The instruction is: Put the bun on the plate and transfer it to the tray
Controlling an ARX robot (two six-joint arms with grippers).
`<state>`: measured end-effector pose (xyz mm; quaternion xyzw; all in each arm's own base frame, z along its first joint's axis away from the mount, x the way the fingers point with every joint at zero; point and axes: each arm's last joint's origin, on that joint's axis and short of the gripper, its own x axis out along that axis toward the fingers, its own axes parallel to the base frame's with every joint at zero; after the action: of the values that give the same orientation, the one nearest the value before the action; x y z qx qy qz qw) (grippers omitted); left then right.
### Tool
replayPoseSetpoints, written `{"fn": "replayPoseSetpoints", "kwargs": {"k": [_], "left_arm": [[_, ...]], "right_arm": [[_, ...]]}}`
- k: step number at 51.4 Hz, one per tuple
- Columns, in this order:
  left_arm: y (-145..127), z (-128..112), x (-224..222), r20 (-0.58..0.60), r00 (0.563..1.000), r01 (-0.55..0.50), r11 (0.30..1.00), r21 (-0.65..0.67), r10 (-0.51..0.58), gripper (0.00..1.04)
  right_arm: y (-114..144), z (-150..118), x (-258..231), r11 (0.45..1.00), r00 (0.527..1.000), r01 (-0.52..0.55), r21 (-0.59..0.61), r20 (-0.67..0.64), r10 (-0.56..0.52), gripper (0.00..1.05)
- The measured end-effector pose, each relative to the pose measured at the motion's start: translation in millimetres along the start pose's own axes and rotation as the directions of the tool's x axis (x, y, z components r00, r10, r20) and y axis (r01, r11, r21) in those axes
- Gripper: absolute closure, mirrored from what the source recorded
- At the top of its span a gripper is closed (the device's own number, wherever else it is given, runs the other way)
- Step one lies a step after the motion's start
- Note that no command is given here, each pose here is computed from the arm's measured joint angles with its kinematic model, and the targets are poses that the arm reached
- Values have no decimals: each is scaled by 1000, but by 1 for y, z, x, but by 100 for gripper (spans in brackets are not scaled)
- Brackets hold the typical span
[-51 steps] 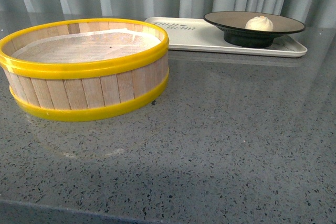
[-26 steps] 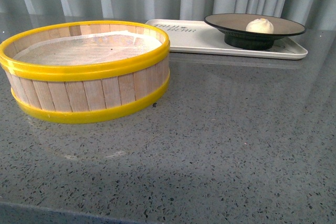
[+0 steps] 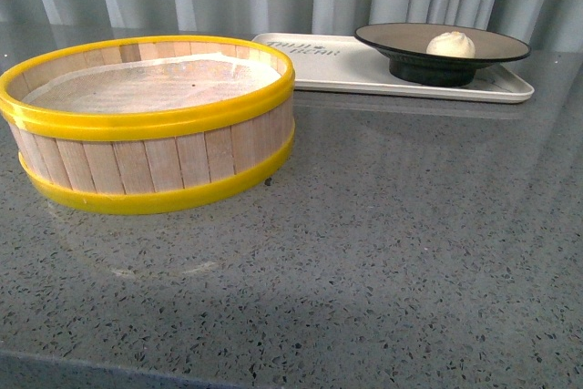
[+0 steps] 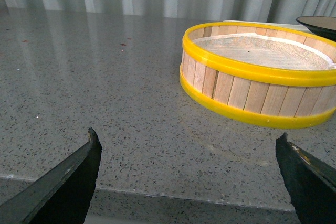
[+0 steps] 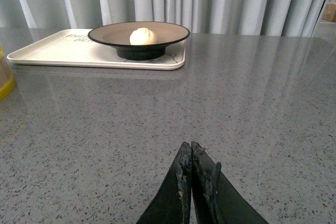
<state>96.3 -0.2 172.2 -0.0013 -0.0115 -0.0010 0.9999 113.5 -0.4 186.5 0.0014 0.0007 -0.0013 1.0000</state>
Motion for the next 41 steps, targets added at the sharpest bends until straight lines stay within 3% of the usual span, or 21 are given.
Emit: {"fn": "replayPoseSetpoints", "kwargs": {"k": [24, 41], "left_arm": [[0, 0, 0, 0, 1000, 0, 1000, 0, 0, 7], [0, 0, 0, 0, 1000, 0, 1000, 0, 0, 7]], "right_arm": [[0, -20, -16, 1000, 1000, 0, 0, 4, 0, 103], [0, -20, -16, 1000, 1000, 0, 0, 7, 0, 103]]}}
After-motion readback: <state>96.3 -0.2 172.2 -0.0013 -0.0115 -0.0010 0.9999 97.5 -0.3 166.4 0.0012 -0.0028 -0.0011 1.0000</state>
